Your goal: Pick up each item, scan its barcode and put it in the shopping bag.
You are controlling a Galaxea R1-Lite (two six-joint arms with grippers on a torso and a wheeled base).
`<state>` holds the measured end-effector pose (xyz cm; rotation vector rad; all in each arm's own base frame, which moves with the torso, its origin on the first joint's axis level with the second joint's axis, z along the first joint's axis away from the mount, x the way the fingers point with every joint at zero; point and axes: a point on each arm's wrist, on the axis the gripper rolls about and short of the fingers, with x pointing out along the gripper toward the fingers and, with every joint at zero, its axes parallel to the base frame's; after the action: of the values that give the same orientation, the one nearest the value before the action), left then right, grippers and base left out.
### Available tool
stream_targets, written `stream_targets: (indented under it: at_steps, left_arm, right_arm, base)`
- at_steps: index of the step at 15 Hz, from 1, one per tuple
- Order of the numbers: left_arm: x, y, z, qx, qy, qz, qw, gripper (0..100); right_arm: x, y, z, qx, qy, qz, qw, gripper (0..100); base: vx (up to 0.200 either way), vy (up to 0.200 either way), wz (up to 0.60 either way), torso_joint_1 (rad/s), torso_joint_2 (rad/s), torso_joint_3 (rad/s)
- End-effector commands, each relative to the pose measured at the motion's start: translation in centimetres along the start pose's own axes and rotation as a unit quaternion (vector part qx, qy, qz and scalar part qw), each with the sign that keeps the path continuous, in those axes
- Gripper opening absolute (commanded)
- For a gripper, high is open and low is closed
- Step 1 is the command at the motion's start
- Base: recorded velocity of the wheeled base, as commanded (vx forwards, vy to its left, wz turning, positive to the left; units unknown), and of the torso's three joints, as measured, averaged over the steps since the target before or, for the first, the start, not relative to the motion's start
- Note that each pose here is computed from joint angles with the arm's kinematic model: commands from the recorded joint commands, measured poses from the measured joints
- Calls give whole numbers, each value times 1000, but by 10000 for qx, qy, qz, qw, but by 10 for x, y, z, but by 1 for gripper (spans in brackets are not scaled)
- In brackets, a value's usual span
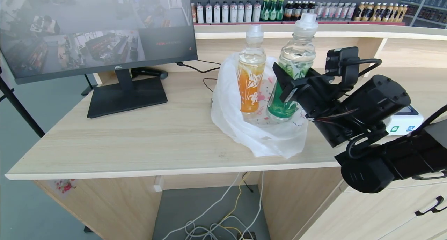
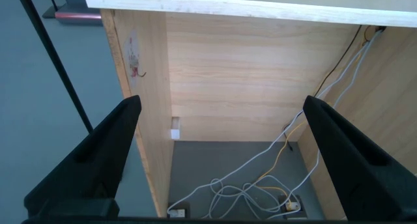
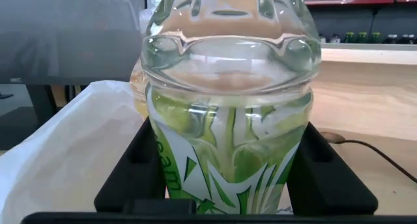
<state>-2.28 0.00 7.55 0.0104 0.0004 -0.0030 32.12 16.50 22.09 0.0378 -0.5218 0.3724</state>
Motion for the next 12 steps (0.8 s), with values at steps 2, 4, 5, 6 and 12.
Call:
stream_targets:
  at_steps: [2,4,5,6,12]
  left_arm:
    - [0,0,0,2,-2,0,10000,100]
    - [0,0,0,2,-2,0,10000,100]
    - [0,0,0,2,-2,0,10000,100]
    - [0,0,0,2,-2,0,10000,100]
    - [0,0,0,9,-2,0,10000,100]
  right_arm:
    - [7,-7,-19,-89,124,-100,9998,0]
    - [10,-8,-24,-82,141,-120,9998,0]
    - [10,-10,-29,-99,181,-143,9997,0]
    - [12,-11,-29,-102,159,-159,9997,0]
    - [21,-10,-35,-109,85,-189,9997,0]
  base:
    - [0,0,0,0,0,0]
    - [0,0,0,0,0,0]
    - [0,0,0,0,0,0]
    - [0,0,0,0,0,0]
    - [0,0,0,0,0,0]
